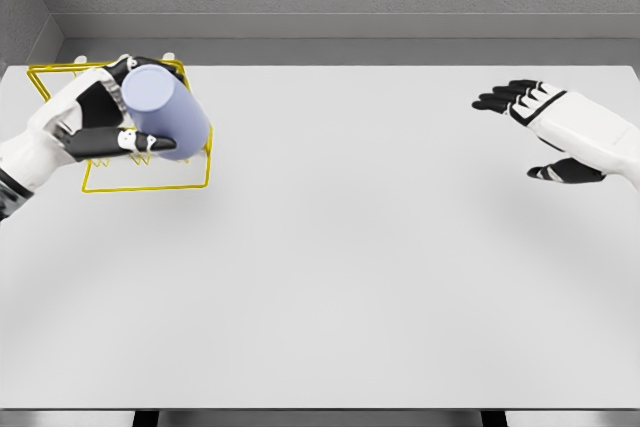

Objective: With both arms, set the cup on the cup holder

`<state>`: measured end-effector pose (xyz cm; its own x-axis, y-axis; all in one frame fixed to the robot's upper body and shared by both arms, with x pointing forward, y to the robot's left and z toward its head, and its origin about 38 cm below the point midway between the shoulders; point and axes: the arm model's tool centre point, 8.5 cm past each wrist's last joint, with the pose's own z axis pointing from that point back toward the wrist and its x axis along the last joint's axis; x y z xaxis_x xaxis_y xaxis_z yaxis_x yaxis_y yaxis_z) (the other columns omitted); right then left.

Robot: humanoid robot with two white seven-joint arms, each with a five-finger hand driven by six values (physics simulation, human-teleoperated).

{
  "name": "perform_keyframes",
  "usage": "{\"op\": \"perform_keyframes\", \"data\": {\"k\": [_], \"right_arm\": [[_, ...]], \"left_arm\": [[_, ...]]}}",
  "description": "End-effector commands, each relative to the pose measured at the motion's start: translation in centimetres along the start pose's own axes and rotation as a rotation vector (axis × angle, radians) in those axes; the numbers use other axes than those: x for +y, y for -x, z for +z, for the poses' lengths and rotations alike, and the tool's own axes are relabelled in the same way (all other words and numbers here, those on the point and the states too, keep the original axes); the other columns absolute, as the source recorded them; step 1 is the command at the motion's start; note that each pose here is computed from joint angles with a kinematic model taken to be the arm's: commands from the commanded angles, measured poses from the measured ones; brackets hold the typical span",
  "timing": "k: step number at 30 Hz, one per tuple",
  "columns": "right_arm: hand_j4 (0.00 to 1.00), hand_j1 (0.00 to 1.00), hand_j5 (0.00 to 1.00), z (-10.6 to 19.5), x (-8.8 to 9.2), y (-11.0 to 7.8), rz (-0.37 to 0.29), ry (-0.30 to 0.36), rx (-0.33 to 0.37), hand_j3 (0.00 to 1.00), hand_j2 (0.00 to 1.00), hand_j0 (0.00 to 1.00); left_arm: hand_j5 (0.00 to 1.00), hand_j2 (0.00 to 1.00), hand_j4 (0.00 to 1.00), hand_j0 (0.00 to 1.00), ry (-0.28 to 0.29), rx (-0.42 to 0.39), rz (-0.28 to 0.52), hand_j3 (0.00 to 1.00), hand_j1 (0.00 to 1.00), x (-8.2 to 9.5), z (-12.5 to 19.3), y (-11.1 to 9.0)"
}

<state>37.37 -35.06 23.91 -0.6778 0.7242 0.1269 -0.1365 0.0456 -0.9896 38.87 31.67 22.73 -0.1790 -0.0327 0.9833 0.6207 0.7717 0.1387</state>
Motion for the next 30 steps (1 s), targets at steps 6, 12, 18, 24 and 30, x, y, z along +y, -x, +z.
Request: {"op": "perform_keyframes", "data": {"k": [6, 12, 18, 24, 30], "right_arm": [[1.00, 1.00, 1.00, 0.2, -0.3, 0.2, -0.003, 0.013, 0.008, 1.00, 1.00, 1.00], [1.00, 1.00, 1.00, 0.3, -0.3, 0.3, -0.004, 0.012, 0.012, 1.00, 1.00, 1.00], [1.00, 1.00, 1.00, 0.3, -0.3, 0.3, -0.003, 0.011, 0.012, 1.00, 1.00, 1.00], [1.00, 1.00, 1.00, 0.3, -0.3, 0.3, -0.003, 0.011, 0.012, 1.00, 1.00, 1.00], [1.00, 1.00, 1.00, 0.3, -0.4, 0.2, -0.002, 0.013, 0.009, 1.00, 1.00, 1.00]], "left_arm": [[0.62, 0.62, 0.62, 0.62, -0.026, 0.004, -0.002, 0.62, 0.62, 1.0, 0.4, -0.2], [0.62, 0.62, 0.62, 0.62, -0.041, 0.018, -0.007, 0.62, 0.62, 1.7, 0.8, -0.1], [0.63, 0.63, 0.63, 0.63, -0.051, 0.018, -0.020, 0.63, 0.63, 2.2, 1.1, -0.3], [0.63, 0.63, 0.63, 0.63, -0.065, 0.025, -0.008, 0.63, 0.63, 2.5, 1.3, 0.0], [0.63, 0.63, 0.63, 0.63, -0.078, 0.032, -0.011, 0.63, 0.63, 3.0, 1.5, 0.2]]}}
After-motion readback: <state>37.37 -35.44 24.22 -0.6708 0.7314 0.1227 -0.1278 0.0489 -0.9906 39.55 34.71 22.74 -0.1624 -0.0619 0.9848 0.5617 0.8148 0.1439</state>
